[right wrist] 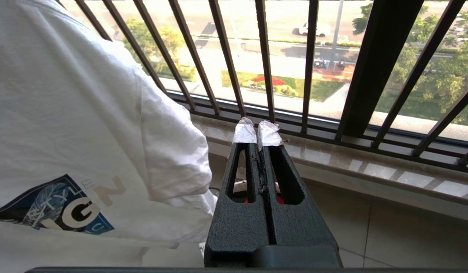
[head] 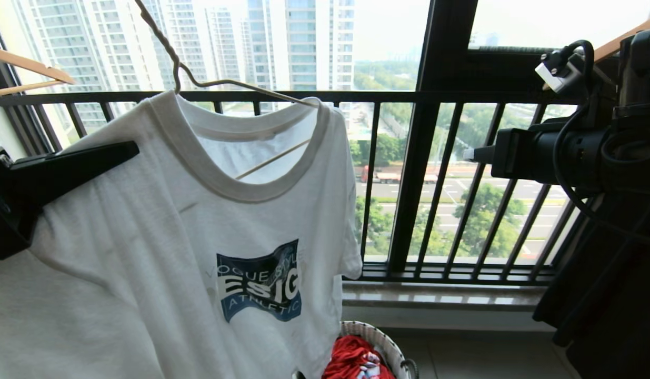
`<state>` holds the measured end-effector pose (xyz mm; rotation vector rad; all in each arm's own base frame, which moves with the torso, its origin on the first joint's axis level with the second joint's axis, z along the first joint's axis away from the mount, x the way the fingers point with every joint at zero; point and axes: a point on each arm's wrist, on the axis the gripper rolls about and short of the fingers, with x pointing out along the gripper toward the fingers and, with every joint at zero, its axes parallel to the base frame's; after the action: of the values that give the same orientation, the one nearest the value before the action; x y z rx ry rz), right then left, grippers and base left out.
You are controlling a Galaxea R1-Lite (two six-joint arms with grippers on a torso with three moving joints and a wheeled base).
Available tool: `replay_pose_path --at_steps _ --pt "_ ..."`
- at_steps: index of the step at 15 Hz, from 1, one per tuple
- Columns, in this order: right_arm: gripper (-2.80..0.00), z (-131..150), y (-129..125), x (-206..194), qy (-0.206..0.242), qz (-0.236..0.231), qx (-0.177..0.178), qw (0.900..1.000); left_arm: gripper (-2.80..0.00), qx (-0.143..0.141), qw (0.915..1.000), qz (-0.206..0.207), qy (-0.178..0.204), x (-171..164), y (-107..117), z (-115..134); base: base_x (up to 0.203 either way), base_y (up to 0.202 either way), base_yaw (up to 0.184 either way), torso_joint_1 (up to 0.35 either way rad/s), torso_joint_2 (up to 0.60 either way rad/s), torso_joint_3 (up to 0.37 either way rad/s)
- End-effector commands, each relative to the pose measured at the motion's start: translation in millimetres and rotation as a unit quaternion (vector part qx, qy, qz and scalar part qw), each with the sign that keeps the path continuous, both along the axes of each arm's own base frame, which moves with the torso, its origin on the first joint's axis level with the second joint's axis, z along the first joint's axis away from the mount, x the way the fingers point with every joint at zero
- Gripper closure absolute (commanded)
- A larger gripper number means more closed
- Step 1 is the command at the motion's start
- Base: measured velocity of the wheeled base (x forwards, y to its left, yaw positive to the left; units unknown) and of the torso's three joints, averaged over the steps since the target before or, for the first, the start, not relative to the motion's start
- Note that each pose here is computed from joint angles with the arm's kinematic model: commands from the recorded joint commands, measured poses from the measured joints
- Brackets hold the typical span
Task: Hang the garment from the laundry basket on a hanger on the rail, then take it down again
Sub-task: Hang the clothes rack on the clothesline
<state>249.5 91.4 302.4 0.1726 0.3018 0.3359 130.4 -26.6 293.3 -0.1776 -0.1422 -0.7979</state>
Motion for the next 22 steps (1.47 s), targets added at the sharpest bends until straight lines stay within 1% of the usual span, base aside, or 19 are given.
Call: replay_pose_path --at_steps 1,3,7,9,10,11,12,13,19,22 --pt "0.0 -1 0 0 0.001 0.0 0.0 1.0 0.0 0.0 1.0 -0.006 0.001 -1 -1 -1 0.0 0.0 0.0 0.229 -0.54 -0.313" --pt "0.0 -1 0 0 0.001 0.0 0.0 1.0 0.0 0.008 0.9993 -0.036 0.005 -4 -2 -5 0.0 0.0 0.0 0.241 -0.54 -0.307" --pt "0.0 0 0 0 0.0 0.0 0.0 1.0 0.0 0.011 0.9987 -0.048 0.015 -4 -3 -12 0.0 0.0 0.0 0.255 -0.57 -0.322" --pt "0.0 0 0 -1 0.0 0.001 0.0 1.0 0.0 0.012 0.9974 -0.069 0.02 -5 -8 -14 0.0 0.0 0.0 0.269 -0.6 -0.328" --pt "0.0 -2 0 -1 0.002 0.001 -0.005 1.0 0.0 0.012 0.9971 -0.072 0.022 -5 -9 -15 0.0 0.0 0.0 0.28 -0.63 -0.33" --pt "0.0 -7 0 -2 0.005 0.008 -0.021 1.0 0.0 0.013 0.9964 -0.08 0.024 -6 -11 -17 0.0 0.0 0.0 0.25 -0.53 -0.281" --pt "0.0 -9 0 -2 0.005 0.016 -0.03 0.999 0.0 0.014 0.9956 -0.088 0.027 -6 -13 -18 0.0 0.0 0.0 0.187 -0.43 -0.231" --pt "0.0 -10 1 -2 0.006 0.018 -0.03 0.999 0.0 0.015 0.9949 -0.096 0.03 -6 -15 -20 0.0 0.0 0.0 0.184 -0.4 -0.211" --pt "0.0 -13 1 -3 0.011 0.026 -0.03 0.999 0.0 0.015 0.9946 -0.097 0.032 -6 -16 -21 0.0 0.0 0.0 0.166 -0.35 -0.186" --pt "0.0 -12 1 -5 0.01 0.035 -0.027 0.999 0.0 0.012 0.9955 -0.09 0.025 -14 -14 -22 0.0 0.0 0.0 0.024 -0.04 -0.023"
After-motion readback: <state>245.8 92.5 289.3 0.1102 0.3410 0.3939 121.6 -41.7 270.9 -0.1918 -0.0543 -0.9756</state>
